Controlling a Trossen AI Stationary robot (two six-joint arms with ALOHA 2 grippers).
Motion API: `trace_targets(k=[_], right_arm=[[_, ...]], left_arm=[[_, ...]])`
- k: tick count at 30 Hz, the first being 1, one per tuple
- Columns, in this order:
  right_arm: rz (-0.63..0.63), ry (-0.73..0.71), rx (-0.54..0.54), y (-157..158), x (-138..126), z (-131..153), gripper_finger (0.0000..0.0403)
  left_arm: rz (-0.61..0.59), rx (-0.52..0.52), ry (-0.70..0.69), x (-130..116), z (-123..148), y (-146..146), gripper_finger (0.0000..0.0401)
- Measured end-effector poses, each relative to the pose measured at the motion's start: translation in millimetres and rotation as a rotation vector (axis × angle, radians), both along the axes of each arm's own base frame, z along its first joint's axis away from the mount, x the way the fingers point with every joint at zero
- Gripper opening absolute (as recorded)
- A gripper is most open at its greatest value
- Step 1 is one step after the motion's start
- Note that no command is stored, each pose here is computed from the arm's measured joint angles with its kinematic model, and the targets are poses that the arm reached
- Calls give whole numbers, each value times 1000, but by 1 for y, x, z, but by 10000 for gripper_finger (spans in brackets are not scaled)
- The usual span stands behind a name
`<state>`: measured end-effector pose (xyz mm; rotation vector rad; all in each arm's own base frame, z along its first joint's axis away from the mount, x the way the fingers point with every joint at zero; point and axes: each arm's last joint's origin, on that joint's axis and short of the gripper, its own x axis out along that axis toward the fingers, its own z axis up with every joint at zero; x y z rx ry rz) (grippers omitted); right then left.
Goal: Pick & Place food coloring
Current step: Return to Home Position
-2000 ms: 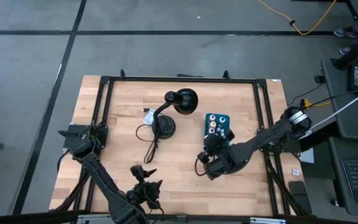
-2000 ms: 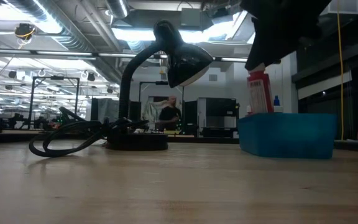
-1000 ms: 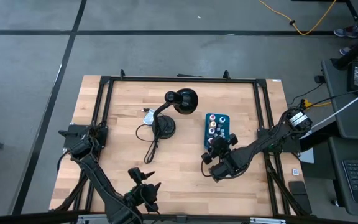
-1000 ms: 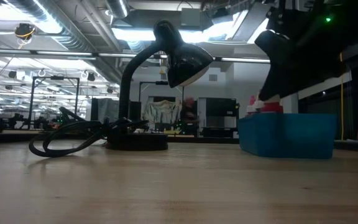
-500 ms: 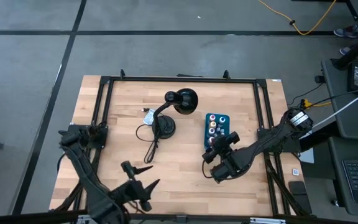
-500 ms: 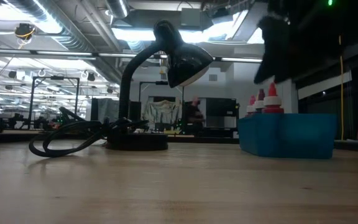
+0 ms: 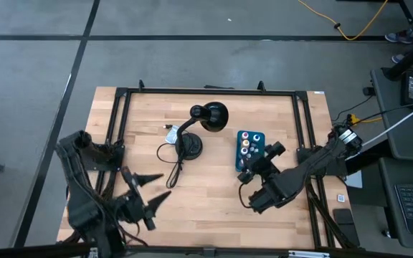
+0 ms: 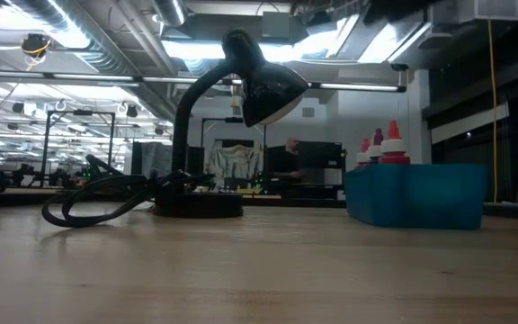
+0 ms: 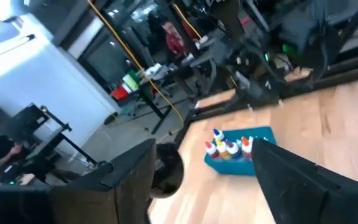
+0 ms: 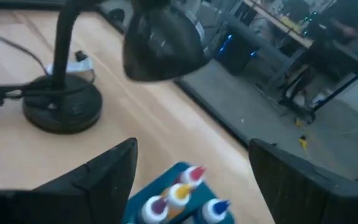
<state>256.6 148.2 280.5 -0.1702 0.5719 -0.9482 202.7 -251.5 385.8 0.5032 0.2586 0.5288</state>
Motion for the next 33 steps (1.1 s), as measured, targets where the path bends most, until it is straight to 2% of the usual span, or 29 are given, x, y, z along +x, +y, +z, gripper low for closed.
trace_targets(k=[4,7,10,14,23,29,33], right_arm=[[62,72,-30,-3,3,28,307],[87,75,-27,-9,1,53,307],[128,83,-29,-15,-6,75,307],[152,42,-7,-26,-24,99,307],[182,-87,57,-55,-72,139,307],[214,-189,26,-64,-100,156,307],[235,-242,44,-67,-113,162,307]], left_arm=[[-25,-6,62,-13,23,20,258],[-56,-36,83,-28,41,37,259],[-81,-75,64,-45,60,57,260],[-99,-88,1,-72,66,86,257],[-173,-196,-141,-129,26,154,256],[-218,-213,-198,-149,-6,186,255],[-234,-217,-221,-156,-22,203,255]])
